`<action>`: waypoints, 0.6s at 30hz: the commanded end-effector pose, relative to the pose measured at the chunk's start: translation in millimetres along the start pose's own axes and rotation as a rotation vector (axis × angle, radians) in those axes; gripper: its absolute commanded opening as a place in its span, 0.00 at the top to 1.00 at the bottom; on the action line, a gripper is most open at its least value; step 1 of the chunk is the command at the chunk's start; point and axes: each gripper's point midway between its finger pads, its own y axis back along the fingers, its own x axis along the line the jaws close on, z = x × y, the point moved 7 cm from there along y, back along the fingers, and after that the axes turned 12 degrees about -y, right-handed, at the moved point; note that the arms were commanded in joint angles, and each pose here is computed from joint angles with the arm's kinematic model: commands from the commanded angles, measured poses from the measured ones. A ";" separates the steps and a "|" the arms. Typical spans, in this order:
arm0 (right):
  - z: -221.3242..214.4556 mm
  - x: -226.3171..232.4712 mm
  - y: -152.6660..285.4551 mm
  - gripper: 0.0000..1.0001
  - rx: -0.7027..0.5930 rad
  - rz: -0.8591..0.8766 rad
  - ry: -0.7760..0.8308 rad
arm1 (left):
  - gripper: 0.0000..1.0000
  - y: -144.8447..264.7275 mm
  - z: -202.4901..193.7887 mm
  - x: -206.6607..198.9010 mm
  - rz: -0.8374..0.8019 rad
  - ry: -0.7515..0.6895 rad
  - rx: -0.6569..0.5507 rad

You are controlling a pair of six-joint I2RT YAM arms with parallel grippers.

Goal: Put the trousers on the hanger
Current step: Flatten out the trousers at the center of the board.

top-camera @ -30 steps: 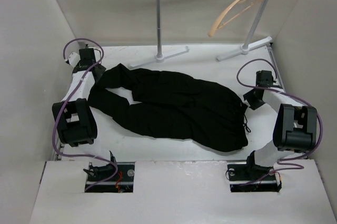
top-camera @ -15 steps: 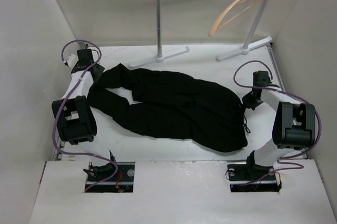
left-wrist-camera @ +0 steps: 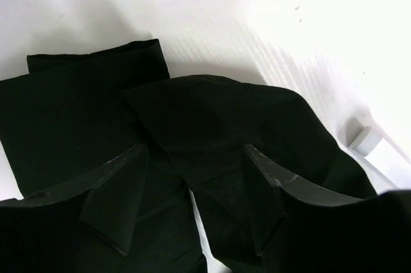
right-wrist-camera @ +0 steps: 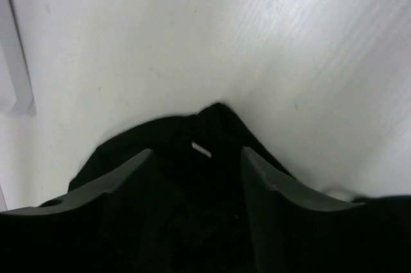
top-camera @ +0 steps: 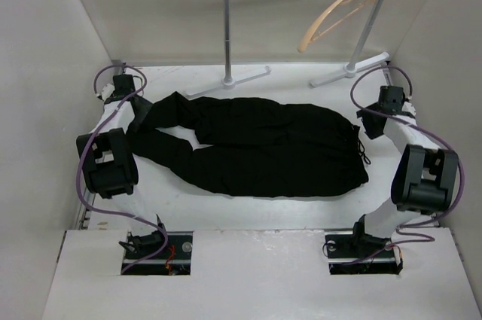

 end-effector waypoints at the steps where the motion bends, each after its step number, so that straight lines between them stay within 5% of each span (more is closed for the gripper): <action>1: -1.2 0.9 42.1 0.35 -0.058 0.112 0.010 | 0.43 -2.7 5.2 -4.7 -0.007 -0.009 0.008; 5: -34.1 -8.2 75.7 0.34 -0.007 0.187 0.108 | 0.50 -15.7 -0.5 -4.3 0.008 -0.015 0.029; 10: -95.2 -35.7 105.8 0.35 0.127 0.246 0.268 | 0.91 -11.5 17.2 -21.6 -0.073 0.016 -0.005; 18: -157.9 -98.4 110.0 0.35 0.298 0.178 0.391 | 0.95 44.9 111.2 -78.0 -0.323 0.135 -0.230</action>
